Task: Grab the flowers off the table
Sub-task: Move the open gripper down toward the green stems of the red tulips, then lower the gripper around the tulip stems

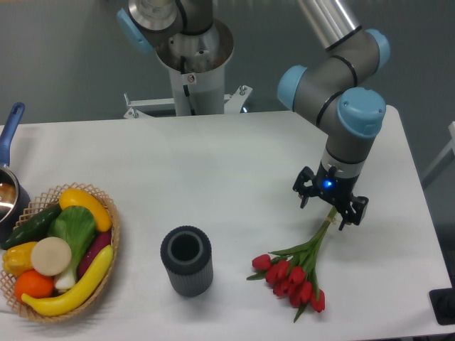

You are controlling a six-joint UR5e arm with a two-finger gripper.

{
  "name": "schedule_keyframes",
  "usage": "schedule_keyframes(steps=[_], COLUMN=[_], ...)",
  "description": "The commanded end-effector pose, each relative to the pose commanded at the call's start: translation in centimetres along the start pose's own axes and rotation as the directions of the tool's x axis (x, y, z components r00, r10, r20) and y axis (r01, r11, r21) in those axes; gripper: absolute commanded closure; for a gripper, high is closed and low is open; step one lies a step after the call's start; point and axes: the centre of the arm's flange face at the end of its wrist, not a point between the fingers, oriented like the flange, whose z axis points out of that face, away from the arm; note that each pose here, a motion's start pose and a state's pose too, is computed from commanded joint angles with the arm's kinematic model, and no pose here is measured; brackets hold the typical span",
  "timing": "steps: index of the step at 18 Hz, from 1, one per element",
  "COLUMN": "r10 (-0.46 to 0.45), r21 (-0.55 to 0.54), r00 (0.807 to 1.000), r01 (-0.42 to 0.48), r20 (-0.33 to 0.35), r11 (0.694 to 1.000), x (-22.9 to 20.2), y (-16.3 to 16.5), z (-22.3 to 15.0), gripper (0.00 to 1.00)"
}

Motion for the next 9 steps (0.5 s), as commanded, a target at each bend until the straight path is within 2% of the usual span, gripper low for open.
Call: schedule_keyframes(steps=[3,6,9], r10=[-0.019,-0.011,-0.012], r21=[0.0,-0.007,-0.009], r00=[1.0,0.999,0.999], r01=[0.019,0.011,0.011], r20=[-0.005,-0.04,-0.044], r11=[1.0,1.0,1.0], x=[-0.6,-0.4,-0.9], y=[-0.5,-1.2,-1.2], z=[1.8,4.4,5.1], gripper=[0.0,0.0,0.0])
